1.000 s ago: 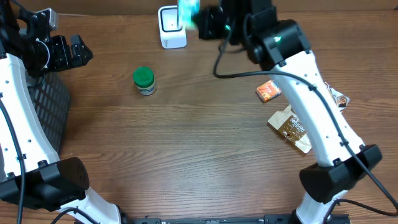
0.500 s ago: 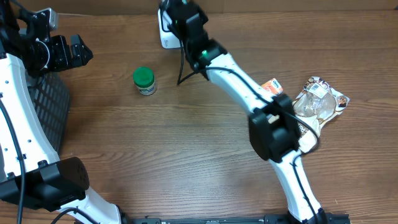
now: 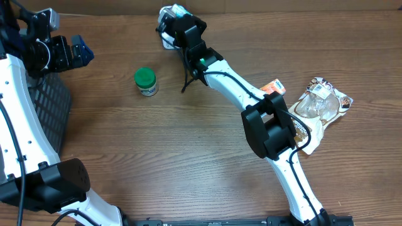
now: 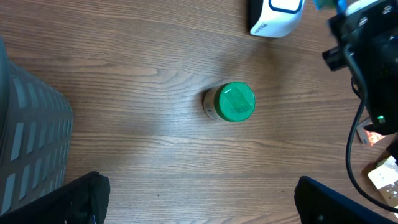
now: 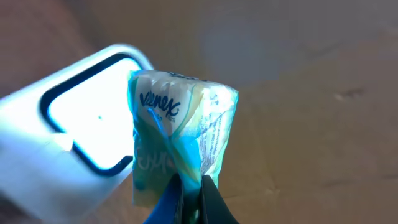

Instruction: Scan the item barcode

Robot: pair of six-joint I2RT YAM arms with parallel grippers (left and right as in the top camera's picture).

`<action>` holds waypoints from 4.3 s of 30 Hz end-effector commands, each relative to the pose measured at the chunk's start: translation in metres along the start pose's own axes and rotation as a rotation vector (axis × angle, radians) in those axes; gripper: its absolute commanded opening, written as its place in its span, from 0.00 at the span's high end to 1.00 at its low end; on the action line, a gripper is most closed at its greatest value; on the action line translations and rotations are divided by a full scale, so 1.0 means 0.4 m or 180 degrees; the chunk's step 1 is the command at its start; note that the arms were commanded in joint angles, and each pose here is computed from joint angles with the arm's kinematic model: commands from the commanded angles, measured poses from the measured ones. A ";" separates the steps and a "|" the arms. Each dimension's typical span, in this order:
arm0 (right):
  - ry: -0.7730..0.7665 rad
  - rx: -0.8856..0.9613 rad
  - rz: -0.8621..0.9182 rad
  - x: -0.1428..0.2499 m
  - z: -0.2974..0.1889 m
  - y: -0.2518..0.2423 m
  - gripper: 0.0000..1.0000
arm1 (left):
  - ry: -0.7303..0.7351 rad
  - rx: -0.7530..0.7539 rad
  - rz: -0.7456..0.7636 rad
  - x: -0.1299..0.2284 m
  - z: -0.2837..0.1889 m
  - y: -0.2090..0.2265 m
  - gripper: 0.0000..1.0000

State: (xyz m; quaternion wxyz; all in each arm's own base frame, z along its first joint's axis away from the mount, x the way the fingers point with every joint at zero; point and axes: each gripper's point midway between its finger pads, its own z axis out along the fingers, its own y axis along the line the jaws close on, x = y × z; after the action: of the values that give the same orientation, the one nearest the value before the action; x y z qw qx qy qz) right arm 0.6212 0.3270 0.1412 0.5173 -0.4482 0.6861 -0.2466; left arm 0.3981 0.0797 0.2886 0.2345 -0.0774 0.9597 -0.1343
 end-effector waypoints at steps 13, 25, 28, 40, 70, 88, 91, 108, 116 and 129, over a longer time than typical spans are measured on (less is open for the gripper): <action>-0.0321 -0.0053 0.0070 -0.094 -0.054 -0.040 0.96 | -0.0113 -0.0016 0.0096 -0.009 -0.032 -0.008 0.00; -0.0288 -0.0762 0.2656 -0.184 -0.458 -0.345 0.96 | -0.0113 -0.0015 0.0096 -0.009 -0.032 -0.009 0.00; 0.0201 -0.0912 0.3157 -0.101 -0.583 -0.378 0.96 | -0.0113 -0.0016 0.0096 -0.009 -0.032 -0.008 0.00; 0.2793 -0.0565 0.4202 0.407 -0.735 -0.300 0.96 | -0.0113 -0.0016 0.0096 -0.009 -0.032 -0.008 0.00; 0.2152 -0.1617 0.3989 0.441 -0.589 -0.237 0.07 | -0.0113 -0.0016 0.0096 -0.009 -0.032 -0.008 0.01; 0.0458 -0.1725 0.2682 -0.130 -0.340 0.114 0.00 | -0.0113 -0.0016 0.0096 -0.009 -0.032 -0.008 0.00; 0.0364 -0.1985 0.2583 -0.154 -0.332 0.186 0.00 | -0.0113 -0.0016 0.0096 -0.009 -0.032 -0.008 0.00; 0.0127 -0.2589 0.2572 -0.197 -0.302 0.360 0.00 | -0.0114 -0.0016 0.0094 -0.009 -0.032 -0.008 0.00; -0.0036 -0.2695 0.2121 -0.207 -0.312 0.427 0.00 | -0.0114 -0.0017 0.0094 -0.009 -0.032 -0.008 0.01; 0.0131 -0.2416 0.2036 -0.164 -0.265 0.481 0.00 | -0.0114 -0.0017 0.0094 -0.009 -0.032 -0.008 0.00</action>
State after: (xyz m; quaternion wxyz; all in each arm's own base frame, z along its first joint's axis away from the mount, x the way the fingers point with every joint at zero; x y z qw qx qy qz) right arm 0.4526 0.4669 0.0699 0.3571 -0.3679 0.8358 0.1961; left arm 0.3981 0.0797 0.2886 0.2345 -0.0774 0.9597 -0.1343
